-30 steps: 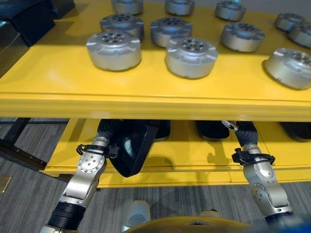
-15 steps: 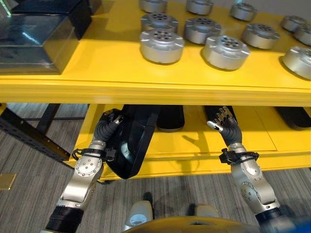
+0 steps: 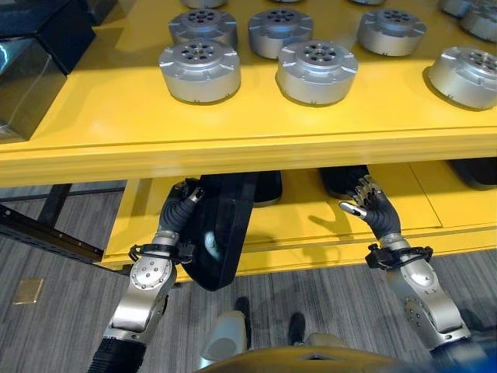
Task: Move parts from the plastic box to the shelf.
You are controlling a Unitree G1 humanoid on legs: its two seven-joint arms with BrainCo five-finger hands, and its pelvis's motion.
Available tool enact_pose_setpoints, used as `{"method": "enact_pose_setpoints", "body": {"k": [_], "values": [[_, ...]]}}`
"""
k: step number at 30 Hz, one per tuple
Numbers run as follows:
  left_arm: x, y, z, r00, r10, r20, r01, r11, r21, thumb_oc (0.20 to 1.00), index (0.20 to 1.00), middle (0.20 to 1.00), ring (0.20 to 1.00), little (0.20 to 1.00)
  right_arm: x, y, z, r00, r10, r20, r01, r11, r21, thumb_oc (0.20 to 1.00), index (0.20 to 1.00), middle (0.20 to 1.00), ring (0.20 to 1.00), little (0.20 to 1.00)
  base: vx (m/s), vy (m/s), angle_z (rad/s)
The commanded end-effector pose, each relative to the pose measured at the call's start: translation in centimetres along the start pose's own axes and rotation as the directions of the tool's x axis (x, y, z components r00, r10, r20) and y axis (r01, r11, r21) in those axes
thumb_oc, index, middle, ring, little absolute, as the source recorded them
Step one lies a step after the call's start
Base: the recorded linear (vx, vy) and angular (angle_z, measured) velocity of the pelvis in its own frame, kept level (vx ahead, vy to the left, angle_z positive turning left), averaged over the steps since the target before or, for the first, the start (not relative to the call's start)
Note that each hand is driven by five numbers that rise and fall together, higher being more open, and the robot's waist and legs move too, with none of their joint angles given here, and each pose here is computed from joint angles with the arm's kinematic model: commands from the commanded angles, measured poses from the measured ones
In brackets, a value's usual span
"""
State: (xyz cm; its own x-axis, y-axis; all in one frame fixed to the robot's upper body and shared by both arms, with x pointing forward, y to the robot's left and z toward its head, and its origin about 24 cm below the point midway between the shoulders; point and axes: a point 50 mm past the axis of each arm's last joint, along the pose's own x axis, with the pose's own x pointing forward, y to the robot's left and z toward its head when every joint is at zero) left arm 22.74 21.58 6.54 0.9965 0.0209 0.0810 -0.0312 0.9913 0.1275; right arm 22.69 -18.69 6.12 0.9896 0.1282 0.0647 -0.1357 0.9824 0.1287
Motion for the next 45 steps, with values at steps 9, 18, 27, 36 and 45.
{"method": "enact_pose_setpoints", "body": {"k": [9,18,27,36,45], "values": [[0.8,0.0,3.3,0.982,0.006,0.191,0.002,0.999,-0.044,0.2,0.2,0.2,0.2,0.2,0.1,-1.6,2.5,0.99,-0.054,0.132,0.056,0.998,-0.011,1.0,1.0,1.0,1.0,1.0,0.1,0.239,-0.11],[3.3,-1.0,5.5,0.957,-0.027,0.289,0.028,1.0,0.0,0.2,0.2,0.2,0.2,0.2,-0.6,-0.8,1.6,0.993,-0.055,0.104,0.052,0.998,0.033,1.0,1.0,1.0,1.0,1.0,0.08,0.217,0.11],[5.1,-0.9,6.4,0.945,0.052,0.321,-0.055,0.998,0.0,0.2,0.2,0.2,0.2,0.2,-0.8,-0.6,1.1,0.995,-0.068,0.075,0.064,0.997,0.044,1.0,1.0,1.0,1.0,1.0,-0.01,0.065,0.06],[8.0,-0.4,8.0,0.916,0.187,0.356,-0.189,0.981,-0.03,0.2,0.2,0.2,0.2,0.2,1.0,1.2,2.0,0.993,0.002,0.119,-0.009,0.998,0.059,1.0,1.0,1.0,1.0,1.0,-0.16,-0.01,0.01],[11.5,0.8,11.5,0.826,0.393,0.404,-0.363,0.919,-0.153,0.2,0.2,0.2,0.2,0.2,2.7,2.6,3.9,0.977,0.074,0.201,-0.089,0.994,0.068,1.0,1.0,1.0,1.0,1.0,-0.18,-0.029,0.07]]}}
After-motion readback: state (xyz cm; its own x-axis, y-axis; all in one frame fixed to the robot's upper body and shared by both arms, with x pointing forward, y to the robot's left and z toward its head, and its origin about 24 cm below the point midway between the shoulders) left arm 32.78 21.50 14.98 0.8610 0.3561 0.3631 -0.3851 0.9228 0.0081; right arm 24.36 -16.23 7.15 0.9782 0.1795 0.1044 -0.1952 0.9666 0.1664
